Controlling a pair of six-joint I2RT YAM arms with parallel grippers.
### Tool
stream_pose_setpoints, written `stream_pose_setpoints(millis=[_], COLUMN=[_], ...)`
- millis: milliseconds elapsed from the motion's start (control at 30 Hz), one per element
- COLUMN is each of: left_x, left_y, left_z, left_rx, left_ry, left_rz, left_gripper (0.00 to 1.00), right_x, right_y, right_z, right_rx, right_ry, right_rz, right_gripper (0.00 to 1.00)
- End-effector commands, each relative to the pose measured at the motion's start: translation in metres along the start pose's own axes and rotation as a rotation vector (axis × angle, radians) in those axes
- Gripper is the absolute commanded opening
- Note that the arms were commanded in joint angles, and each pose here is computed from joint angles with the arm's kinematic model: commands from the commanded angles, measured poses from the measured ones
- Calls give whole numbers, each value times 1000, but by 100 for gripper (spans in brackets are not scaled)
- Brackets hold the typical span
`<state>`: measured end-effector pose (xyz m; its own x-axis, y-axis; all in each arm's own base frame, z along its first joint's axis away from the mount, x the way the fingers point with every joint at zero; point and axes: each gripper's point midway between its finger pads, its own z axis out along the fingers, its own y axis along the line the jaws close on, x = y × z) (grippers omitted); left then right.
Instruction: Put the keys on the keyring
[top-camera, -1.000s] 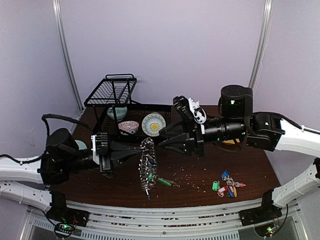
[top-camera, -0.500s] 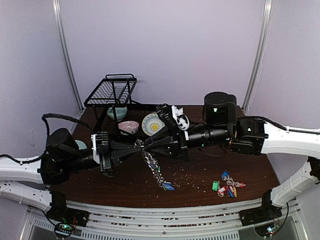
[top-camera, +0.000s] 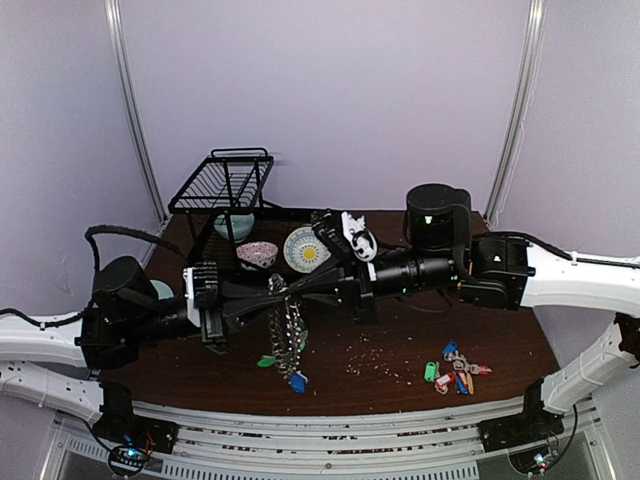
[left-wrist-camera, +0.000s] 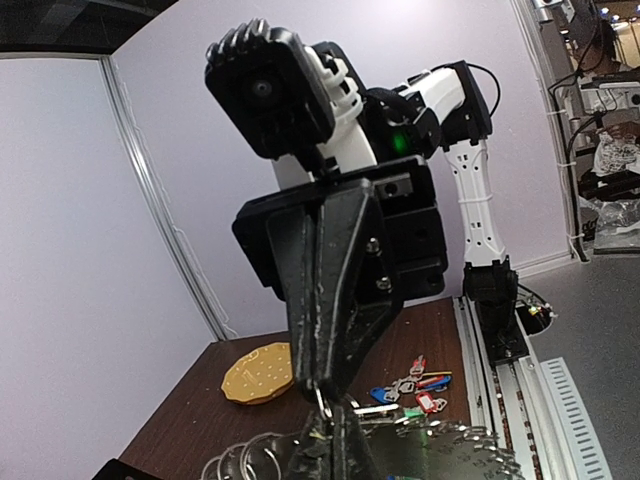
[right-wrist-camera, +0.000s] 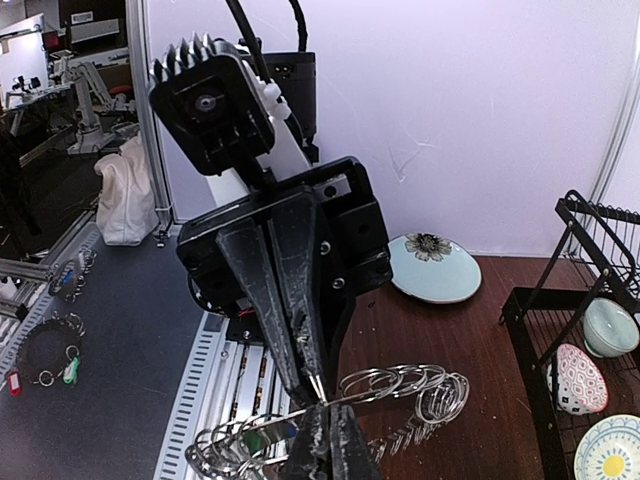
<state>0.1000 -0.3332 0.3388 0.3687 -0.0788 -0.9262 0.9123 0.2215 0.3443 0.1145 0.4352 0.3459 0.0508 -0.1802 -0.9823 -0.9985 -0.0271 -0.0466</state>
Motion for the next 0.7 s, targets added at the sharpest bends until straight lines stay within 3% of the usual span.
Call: stream_pose_setpoints(millis=[0,33,67,333,667], left_x=[-24,-20,-16,19,27], left_y=[16,19,22,20,16], left_z=[9,12,16,36,45], left_rx=[-54,-63,-71,-32,-5], left_ry=[-44,-12,21,206,250], left_rz=[20,22,27,13,-27], left_gripper=[10,20,24,24,15], right_x=[-7,-4,2,29,25], right_y=[-7,-14,-19,-38,-25], right_z=[-13,-18,-24,-49,-35], right_rx=[63,113,145,281,238], right_ry=[68,115,171,514,535], right_rz=[-33,-51,-58,-117,-181], right_gripper=[0,0,0,0,0])
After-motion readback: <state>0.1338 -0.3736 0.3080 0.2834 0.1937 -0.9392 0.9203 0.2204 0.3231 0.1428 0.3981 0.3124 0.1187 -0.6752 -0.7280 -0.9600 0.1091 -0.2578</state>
